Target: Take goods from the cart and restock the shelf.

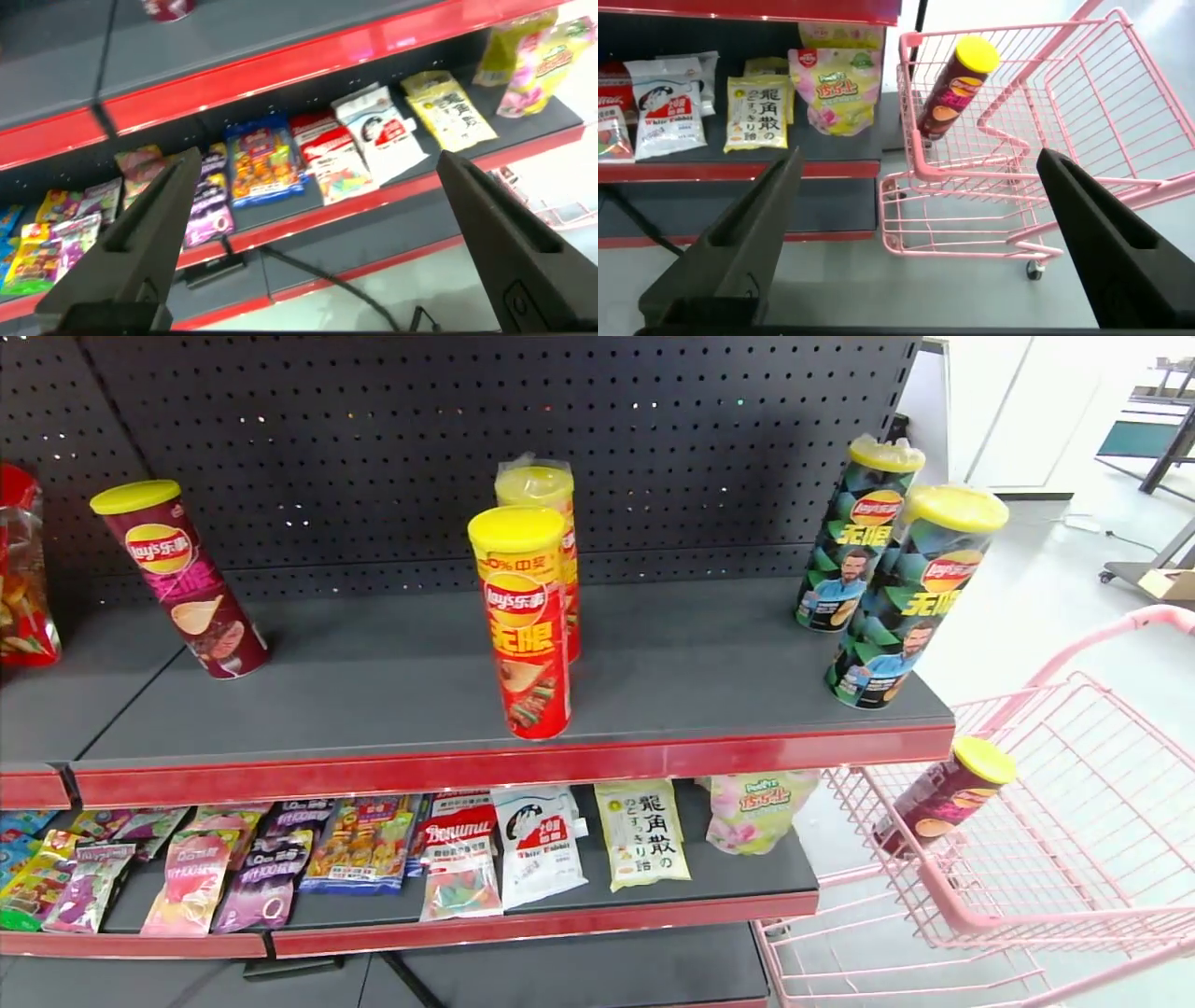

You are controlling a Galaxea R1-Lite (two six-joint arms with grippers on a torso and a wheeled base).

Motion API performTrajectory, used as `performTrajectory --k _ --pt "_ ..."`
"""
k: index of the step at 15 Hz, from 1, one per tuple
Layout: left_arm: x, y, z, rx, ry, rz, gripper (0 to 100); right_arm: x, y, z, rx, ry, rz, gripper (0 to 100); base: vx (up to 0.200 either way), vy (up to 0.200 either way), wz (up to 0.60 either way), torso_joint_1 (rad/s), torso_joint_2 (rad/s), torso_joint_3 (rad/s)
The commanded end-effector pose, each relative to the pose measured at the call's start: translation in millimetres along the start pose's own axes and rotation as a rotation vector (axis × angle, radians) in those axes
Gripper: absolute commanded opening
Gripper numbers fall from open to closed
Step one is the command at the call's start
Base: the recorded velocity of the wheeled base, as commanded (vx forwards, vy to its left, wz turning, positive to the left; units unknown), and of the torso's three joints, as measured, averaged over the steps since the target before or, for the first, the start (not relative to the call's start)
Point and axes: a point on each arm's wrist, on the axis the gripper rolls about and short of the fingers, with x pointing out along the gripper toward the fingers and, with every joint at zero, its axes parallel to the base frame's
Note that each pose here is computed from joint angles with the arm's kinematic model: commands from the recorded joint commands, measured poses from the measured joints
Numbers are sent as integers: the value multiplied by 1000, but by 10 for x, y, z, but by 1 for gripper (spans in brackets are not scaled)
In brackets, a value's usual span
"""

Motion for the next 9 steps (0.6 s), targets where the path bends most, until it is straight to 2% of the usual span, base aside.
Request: performTrajectory --k 1,5,9 --pt "2 0 0 2 1 0 100 7 0 2 0 5 -1 100 0 -200 0 7 12 2" --pt "2 0 0 7 1 0 100 5 -1 6 0 3 -1 100 0 -200 0 2 -1 0" --pt "-21 0 -7 21 -14 1 100 2 -1 5 0 2 -1 100 0 0 0 0 0 0"
